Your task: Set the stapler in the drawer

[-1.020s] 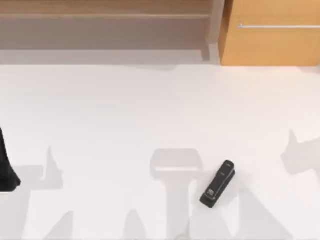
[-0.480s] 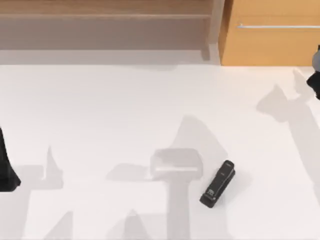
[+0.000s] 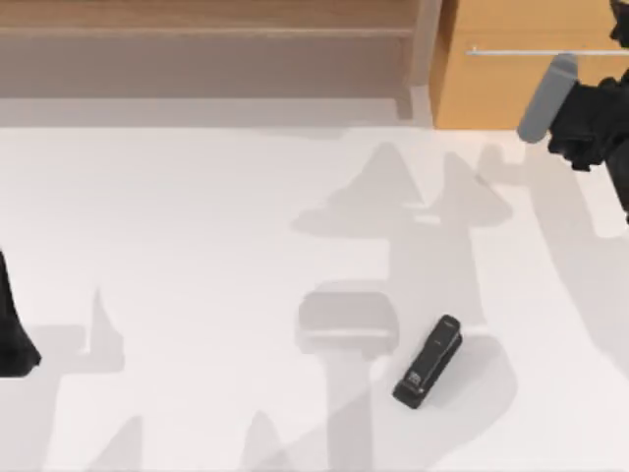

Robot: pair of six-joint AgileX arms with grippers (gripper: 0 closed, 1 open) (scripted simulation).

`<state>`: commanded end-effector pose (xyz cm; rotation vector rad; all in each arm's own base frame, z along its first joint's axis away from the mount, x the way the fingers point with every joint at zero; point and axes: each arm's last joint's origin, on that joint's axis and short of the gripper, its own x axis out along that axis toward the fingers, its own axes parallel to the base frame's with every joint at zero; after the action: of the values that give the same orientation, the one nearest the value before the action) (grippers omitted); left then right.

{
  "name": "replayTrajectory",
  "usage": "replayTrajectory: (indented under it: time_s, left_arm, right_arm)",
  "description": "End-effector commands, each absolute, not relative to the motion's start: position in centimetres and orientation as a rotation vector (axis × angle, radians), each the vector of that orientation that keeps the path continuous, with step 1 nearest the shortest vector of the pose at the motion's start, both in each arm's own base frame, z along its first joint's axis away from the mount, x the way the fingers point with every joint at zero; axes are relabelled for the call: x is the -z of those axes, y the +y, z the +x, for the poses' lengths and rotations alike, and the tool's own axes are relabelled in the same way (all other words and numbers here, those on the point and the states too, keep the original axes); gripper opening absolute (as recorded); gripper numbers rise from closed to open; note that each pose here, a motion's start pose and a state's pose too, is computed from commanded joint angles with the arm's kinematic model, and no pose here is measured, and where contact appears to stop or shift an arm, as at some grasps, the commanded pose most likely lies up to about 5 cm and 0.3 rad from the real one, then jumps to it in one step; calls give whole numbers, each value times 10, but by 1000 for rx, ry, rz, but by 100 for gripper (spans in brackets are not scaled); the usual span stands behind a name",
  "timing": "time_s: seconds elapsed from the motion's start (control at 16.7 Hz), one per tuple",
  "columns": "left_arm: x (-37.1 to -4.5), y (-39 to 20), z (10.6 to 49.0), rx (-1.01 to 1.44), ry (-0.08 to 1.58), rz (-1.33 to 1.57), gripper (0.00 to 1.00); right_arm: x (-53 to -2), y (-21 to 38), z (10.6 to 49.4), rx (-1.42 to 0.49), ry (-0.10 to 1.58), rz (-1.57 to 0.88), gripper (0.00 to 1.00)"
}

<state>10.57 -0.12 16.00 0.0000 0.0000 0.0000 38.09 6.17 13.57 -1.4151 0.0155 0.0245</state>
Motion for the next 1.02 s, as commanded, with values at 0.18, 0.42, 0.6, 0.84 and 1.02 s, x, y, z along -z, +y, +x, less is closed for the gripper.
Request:
replayTrajectory:
  time_s: [0.18, 0.42, 0.6, 0.84, 1.02]
  left_arm:
    - [-160, -1, 106, 0, 0, 0, 100]
    - [-160, -1, 106, 0, 0, 0, 100]
    - [-160, -1, 106, 0, 0, 0, 100]
    - [-160, -1, 106, 0, 0, 0, 100]
    - [-160, -1, 106, 0, 0, 0, 100]
  right_arm:
    - [-106, 67, 399, -3, 9, -1519, 100]
    - [-89, 70, 406, 8, 8, -1571, 100]
    - [-89, 70, 406, 8, 8, -1571, 100]
    - [-89, 69, 412, 8, 8, -1571, 100]
    - [-89, 69, 426, 8, 8, -1571, 100]
